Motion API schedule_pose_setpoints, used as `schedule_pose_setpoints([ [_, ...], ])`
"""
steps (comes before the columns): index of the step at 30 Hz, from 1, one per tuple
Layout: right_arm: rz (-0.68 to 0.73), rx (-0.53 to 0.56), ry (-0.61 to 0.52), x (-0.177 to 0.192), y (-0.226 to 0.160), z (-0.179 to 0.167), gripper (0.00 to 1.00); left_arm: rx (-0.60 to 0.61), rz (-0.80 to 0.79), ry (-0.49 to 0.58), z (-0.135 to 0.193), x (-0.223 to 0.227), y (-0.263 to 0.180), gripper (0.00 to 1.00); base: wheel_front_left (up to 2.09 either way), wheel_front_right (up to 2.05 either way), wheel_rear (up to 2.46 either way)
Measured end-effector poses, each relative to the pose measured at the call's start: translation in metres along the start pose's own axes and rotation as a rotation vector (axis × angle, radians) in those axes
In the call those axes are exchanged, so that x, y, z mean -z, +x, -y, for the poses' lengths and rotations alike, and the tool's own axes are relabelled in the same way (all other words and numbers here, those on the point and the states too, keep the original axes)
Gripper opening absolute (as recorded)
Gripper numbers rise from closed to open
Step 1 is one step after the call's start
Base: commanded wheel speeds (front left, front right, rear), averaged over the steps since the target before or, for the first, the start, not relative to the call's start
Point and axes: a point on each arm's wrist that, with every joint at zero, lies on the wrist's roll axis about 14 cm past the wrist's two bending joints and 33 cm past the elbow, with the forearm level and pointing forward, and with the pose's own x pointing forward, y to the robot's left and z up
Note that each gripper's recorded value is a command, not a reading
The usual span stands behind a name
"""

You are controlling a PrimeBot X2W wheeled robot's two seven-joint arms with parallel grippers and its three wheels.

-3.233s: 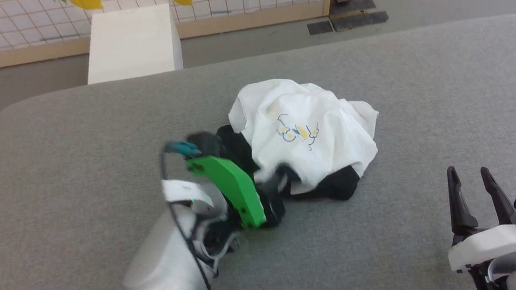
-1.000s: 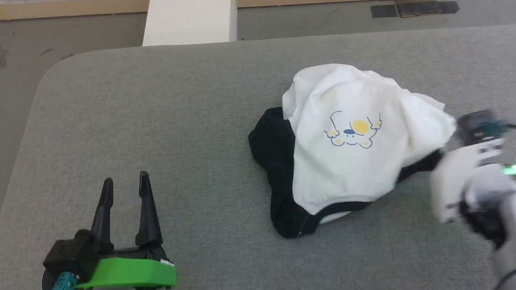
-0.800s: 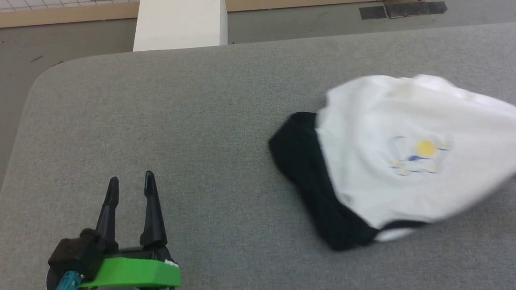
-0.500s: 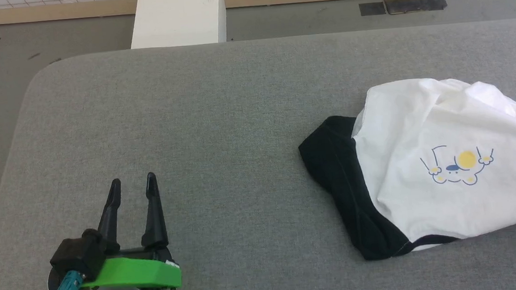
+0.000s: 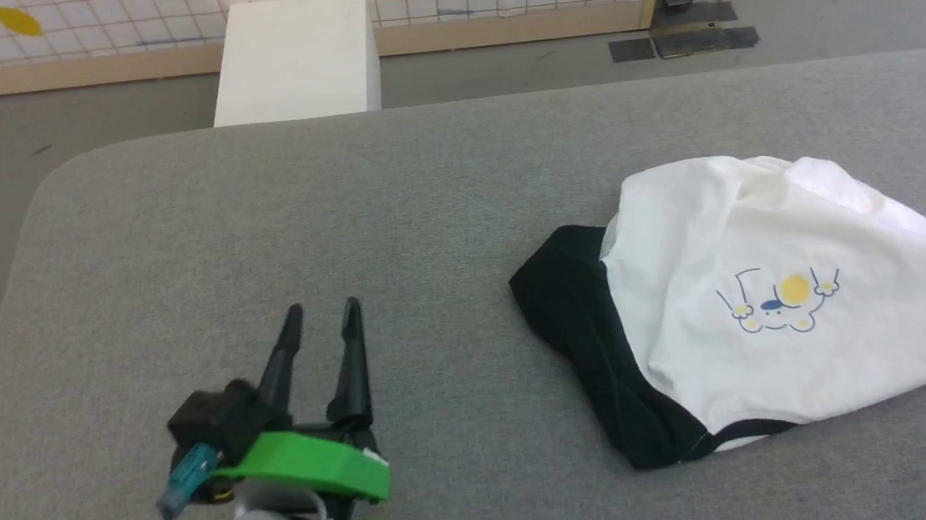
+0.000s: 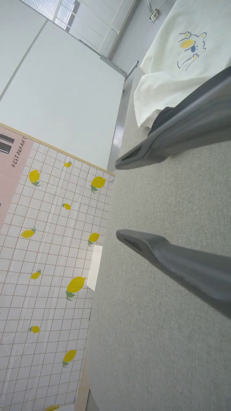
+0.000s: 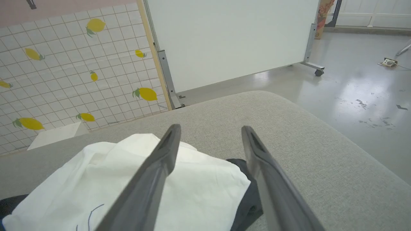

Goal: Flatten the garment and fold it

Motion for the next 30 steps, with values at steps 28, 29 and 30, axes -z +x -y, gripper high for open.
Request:
schedule_pose_setpoints([
  [28, -0.127, 0.109, 0.046, 0.06, -0.042, 0.047, 1.0, 0.34, -1.011, 0.347, 0.118, 0.17, 0.049, 0.0, 0.0, 0.0, 0.0],
  [29, -0.131, 0.113, 0.045, 0.062, -0.043, 0.048, 1.0, 0.34, -1.01, 0.342, 0.118, 0.171, 0.05, 0.0, 0.0, 0.0, 0.0],
  [30, -0.134, 0.118, 0.043, 0.063, -0.043, 0.049, 1.0, 0.341, -1.015, 0.333, 0.117, 0.172, 0.05, 0.0, 0.0, 0.0, 0.0],
])
